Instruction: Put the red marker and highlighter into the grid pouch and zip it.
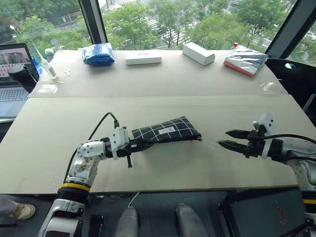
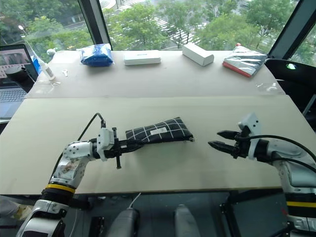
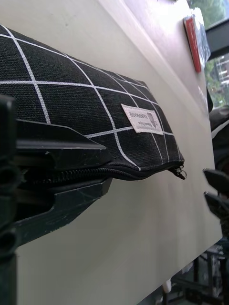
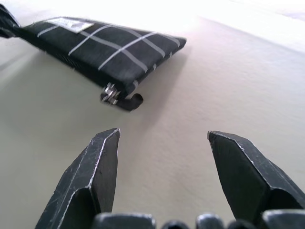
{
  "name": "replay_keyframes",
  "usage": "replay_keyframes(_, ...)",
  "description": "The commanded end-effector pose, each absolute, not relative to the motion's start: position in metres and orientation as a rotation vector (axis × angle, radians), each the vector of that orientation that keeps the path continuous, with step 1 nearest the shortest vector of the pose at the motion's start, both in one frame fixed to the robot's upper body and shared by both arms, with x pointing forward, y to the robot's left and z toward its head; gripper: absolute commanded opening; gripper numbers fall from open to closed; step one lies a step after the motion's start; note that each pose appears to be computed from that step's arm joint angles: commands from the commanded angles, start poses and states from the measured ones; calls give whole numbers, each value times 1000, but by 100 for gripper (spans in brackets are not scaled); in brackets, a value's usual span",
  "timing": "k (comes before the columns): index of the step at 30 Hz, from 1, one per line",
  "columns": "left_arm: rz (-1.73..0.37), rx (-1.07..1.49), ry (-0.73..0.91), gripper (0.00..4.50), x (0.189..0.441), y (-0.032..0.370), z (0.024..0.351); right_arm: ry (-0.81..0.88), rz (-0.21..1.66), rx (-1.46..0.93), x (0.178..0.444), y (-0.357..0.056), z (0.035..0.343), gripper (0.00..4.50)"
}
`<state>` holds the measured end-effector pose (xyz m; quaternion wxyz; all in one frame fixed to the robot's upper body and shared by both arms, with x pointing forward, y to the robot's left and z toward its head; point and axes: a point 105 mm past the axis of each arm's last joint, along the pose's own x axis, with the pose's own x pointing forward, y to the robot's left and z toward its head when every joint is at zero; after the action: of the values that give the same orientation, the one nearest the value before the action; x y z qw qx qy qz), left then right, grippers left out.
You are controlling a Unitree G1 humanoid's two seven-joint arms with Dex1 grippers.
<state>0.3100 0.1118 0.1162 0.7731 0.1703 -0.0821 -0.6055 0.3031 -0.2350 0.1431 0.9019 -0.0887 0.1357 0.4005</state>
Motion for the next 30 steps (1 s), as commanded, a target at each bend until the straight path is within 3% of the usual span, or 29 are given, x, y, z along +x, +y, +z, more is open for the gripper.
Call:
replay_keyframes(1,-1352,428,-241,0,312,111,125,211,843,-176,299,-229,157,328)
replay_keyframes(8,-1423,475,-307,0,324,101,137,186,998,-120,271,-200,162,328)
replay_keyframes(15,-1448,543,-282,0,331,104,122,151,960,-111,270,-204,172,328)
replay_keyframes(24,-1415,471,-272,322,329,101,121,160,916,-131,272,-215,174,333)
replay_keyframes(30,-1292,259,-159,322,327,111,142,167,898,-142,279,-220,174,333)
